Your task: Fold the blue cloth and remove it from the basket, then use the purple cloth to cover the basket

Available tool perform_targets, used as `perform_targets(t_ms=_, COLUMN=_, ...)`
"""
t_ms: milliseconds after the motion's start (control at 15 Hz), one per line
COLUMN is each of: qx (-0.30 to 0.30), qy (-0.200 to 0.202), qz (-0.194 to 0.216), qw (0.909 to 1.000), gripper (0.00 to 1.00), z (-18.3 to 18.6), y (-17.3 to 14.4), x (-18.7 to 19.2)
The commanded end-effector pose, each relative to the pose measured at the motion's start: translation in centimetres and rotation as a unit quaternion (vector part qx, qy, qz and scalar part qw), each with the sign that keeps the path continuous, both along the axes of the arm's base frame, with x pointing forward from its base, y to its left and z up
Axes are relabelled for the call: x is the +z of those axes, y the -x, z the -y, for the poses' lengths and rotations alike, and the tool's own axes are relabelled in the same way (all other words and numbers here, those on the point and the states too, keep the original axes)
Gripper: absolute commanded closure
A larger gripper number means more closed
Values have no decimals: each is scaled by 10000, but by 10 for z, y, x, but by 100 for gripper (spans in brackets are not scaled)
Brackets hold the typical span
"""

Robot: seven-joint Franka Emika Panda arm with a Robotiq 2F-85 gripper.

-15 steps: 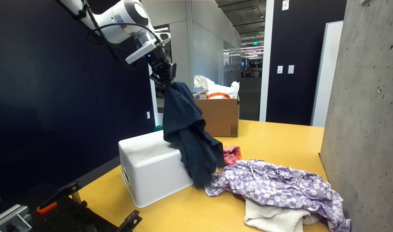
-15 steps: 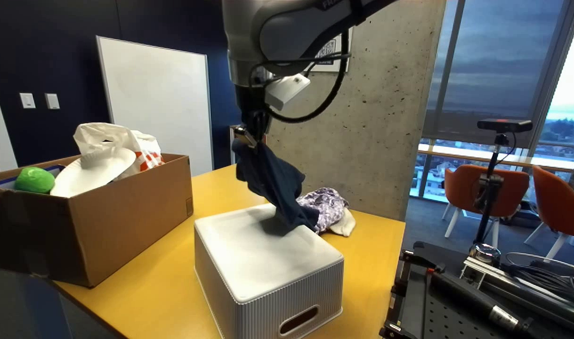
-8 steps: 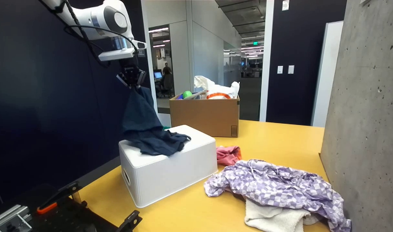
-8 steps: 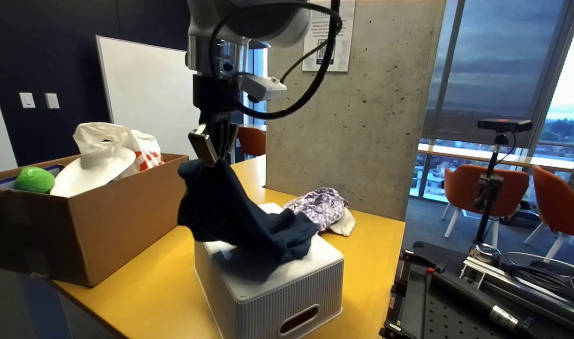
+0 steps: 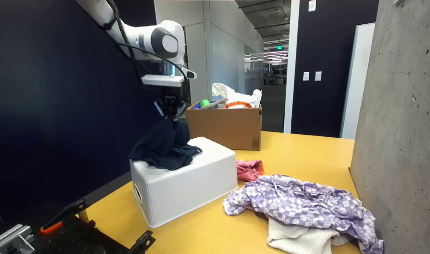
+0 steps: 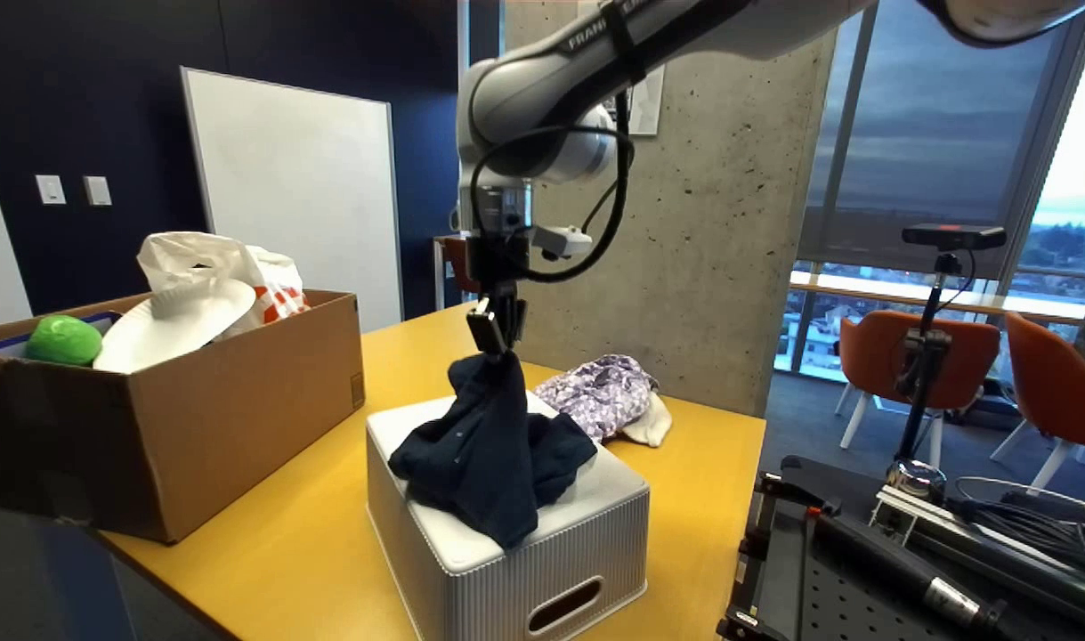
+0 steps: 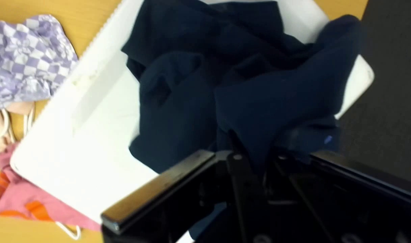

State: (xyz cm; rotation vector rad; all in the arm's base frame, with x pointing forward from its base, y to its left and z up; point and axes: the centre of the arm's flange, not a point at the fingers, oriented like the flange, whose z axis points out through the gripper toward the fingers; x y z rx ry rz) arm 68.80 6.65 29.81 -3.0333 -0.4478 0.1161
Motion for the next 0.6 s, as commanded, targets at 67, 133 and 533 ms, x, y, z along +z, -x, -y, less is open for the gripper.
perform_targets(t_ms=67, qx=-17, qy=153, qz=-555, qw=9983, gripper=97, z=14, y=-17, x=-78)
perform_targets(t_ms=133, qx=40, qy=212, qz=-623, qw=9978, gripper=97, z=6, y=-15, x=-89)
perform_targets(t_ms=533, qx=233, qy=1029, qz=-589, qw=9927, gripper=58, z=-44, y=13, x=-67)
